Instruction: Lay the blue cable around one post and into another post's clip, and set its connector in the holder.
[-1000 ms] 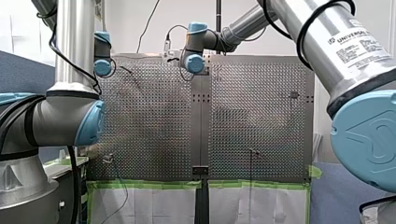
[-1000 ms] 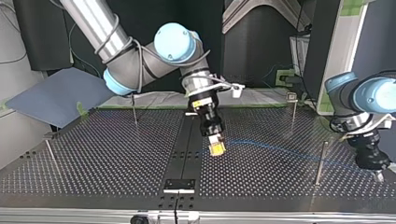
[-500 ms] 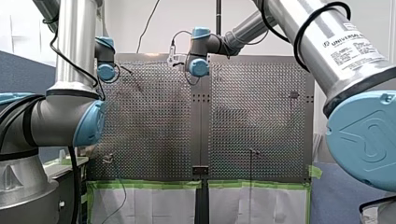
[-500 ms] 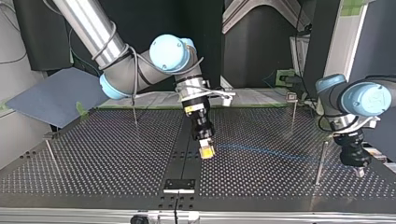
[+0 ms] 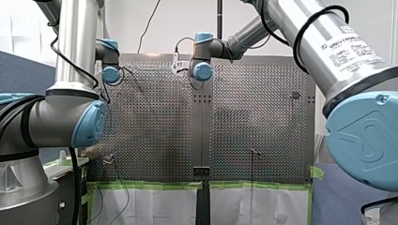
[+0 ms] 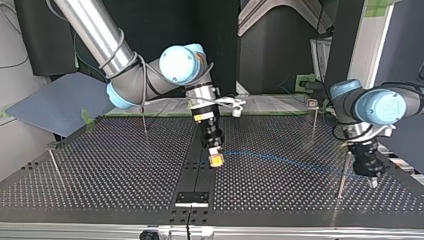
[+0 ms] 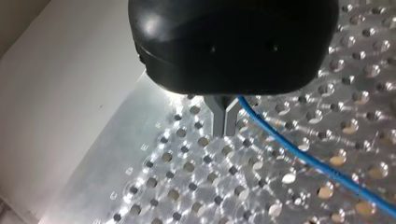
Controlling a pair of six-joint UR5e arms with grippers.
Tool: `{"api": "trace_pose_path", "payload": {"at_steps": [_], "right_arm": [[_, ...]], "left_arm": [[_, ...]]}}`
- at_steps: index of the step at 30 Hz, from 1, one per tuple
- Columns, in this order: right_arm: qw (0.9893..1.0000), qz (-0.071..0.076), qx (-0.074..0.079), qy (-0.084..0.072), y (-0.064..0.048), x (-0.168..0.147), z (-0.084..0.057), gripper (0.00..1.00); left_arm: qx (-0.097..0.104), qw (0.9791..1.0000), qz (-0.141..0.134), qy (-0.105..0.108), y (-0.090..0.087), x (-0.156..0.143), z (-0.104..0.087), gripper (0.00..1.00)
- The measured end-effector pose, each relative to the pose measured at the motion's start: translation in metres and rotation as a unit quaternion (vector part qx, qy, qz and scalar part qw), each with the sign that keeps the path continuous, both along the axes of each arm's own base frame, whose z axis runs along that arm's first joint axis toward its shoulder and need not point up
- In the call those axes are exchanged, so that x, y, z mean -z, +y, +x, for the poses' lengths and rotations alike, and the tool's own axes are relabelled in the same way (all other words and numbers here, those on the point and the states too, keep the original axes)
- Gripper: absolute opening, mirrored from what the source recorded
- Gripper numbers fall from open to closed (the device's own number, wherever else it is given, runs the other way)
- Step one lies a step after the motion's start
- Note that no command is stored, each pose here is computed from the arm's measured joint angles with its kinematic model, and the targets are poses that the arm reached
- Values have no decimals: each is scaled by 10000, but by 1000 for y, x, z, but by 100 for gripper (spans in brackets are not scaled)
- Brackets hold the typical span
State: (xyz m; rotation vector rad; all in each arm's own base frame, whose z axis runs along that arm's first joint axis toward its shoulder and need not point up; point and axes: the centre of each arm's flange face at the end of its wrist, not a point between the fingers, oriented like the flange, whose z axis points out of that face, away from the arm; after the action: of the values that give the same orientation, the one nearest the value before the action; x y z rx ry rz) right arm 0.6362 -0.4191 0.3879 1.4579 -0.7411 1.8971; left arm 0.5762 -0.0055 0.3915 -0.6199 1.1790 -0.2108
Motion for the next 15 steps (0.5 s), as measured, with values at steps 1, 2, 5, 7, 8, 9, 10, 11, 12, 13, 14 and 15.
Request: {"api": "trace_pose_path", "payload": {"at_steps": [1, 2, 5, 7, 8, 9, 10, 11, 12, 13, 14, 15], "right_arm": [[10000, 17, 6, 21, -1, 1, -1, 0], [10000, 32, 12, 39, -1, 2, -1, 0], [9999, 75, 34, 93, -4, 5, -3, 0], [9999, 101, 50, 123, -6, 8, -4, 0], [9998, 110, 57, 136, -7, 9, -5, 0], [9998, 124, 68, 154, -8, 11, -6, 0], [9997, 134, 75, 167, -9, 12, -6, 0], [9997, 146, 84, 180, -10, 13, -7, 0], [9996, 162, 94, 199, -11, 15, -8, 0], [9996, 173, 101, 212, -12, 16, -8, 0], [9995, 183, 107, 222, -13, 17, -9, 0], [9995, 192, 114, 232, -14, 18, -9, 0]], "left_arm": [[0, 10000, 32, 14, -2, 0, 0, 0], [-2, 10000, 58, 29, -2, 1, 0, 0], [-9, 9999, 97, 58, -4, 6, -2, 0], [-15, 10000, 70, 37, -5, 11, -4, 0], [-24, 10000, 45, 21, -4, 12, -4, 0], [-43, 10000, 2, -4, -4, 13, -5, 0], [-59, 10000, -34, -22, -3, 14, -5, 0], [-72, 9999, -73, -40, -2, 14, -5, 0], [-75, 9999, -113, -61, -2, 14, -5, 0], [-77, 9998, -158, -84, -2, 14, -6, 0], [-79, 9998, -181, -96, -2, 15, -6, 0], [-82, 9997, -195, -104, -2, 15, -6, 0]]}}
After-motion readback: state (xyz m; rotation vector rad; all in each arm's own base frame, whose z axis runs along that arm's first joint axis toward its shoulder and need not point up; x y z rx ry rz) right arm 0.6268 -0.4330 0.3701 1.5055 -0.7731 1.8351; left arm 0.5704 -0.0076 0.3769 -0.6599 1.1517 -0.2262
